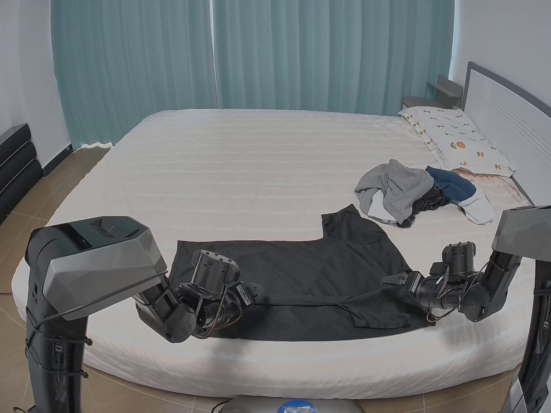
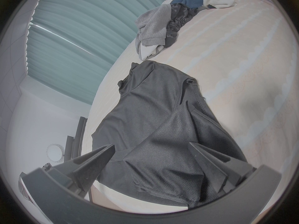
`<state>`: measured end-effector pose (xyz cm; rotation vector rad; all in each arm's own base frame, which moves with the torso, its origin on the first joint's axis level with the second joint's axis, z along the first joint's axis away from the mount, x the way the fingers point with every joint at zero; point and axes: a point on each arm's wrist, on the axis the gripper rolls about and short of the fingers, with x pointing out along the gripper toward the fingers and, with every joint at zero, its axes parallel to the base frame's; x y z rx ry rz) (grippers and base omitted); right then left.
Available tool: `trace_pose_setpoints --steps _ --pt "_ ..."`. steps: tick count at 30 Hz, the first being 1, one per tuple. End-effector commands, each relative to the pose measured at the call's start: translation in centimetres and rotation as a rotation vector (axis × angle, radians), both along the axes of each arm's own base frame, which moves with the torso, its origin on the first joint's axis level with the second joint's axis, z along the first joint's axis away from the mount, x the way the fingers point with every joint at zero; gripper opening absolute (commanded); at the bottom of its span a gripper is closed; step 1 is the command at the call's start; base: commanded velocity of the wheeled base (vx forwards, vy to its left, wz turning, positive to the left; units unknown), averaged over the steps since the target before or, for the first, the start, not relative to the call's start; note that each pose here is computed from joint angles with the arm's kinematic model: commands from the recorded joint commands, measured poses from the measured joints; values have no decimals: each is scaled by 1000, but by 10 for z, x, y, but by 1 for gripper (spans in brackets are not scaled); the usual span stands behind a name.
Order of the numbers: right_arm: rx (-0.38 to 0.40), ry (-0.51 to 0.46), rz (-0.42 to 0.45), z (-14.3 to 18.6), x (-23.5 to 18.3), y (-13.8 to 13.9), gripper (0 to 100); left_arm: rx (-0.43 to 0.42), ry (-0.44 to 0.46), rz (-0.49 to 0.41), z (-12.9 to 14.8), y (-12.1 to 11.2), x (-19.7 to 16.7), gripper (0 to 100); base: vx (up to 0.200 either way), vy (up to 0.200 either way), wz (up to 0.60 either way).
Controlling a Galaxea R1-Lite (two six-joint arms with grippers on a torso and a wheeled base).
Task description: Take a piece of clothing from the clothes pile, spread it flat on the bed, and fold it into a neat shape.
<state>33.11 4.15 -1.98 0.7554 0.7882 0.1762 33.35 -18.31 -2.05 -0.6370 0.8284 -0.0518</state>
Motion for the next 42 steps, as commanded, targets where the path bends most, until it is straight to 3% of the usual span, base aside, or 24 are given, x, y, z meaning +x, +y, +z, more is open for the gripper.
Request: trace_pose_setpoints --steps 1,8,23,33,37,42 --pt "0 1 -1 -1 0 0 100 10 -3 12 -6 3 7 100 0 0 0" --pt "0 1 1 -1 0 0 100 50 -50 118 -11 25 41 100 0 0 0" --pt "0 0 1 0 0 0 100 19 -120 284 2 81 79 100 0 0 0" --pt "0 0 1 0 0 0 100 -41 -156 462 14 143 99 100 0 0 0" --pt "0 -3 -1 0 1 0 100 -55 -135 467 12 156 96 100 0 0 0" --pt "2 -9 -3 0 1 -1 100 -105 -79 388 15 159 78 100 0 0 0"
